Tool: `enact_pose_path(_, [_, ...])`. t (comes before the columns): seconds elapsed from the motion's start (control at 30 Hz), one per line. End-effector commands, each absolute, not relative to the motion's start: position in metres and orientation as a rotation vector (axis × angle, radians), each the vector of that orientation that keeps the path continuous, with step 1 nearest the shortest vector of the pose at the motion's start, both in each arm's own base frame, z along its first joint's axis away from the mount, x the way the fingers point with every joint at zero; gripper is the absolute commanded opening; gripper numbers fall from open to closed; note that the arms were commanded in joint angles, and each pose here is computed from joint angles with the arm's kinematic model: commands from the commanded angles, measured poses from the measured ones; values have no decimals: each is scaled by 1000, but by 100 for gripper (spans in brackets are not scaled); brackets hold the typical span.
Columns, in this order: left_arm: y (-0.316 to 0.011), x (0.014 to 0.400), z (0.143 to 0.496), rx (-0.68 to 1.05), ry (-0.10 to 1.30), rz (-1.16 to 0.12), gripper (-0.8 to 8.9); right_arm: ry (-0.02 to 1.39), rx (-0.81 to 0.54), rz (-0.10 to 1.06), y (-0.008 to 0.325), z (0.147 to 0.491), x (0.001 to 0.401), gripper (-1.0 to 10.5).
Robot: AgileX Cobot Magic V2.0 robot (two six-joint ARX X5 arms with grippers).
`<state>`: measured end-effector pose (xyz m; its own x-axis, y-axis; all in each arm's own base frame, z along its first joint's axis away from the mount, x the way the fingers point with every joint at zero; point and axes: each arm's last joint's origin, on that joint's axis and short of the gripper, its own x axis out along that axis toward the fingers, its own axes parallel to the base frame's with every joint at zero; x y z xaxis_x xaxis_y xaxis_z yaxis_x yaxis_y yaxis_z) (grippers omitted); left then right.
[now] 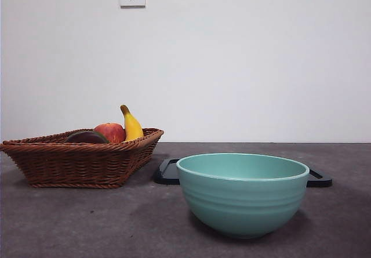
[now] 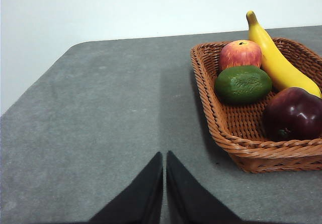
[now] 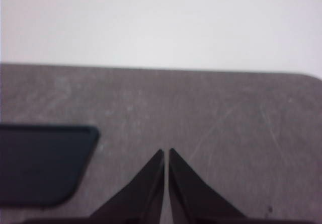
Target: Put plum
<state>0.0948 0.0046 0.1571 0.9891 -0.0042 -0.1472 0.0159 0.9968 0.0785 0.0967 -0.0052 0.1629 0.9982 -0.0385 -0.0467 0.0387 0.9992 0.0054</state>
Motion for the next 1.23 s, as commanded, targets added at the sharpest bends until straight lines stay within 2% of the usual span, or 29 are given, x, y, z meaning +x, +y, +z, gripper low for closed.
enact_pose_path(0.03, [5, 96, 152, 76, 152, -6, 9, 105, 20, -45, -6, 156, 96, 6])
enact_pose_path(0.17, [5, 96, 152, 76, 152, -5, 9, 176, 22, -46, -6, 149, 96, 6])
enact_pose_path(1.23, [5, 96, 152, 76, 152, -5, 8, 147, 26, -42, -5, 152, 96, 6])
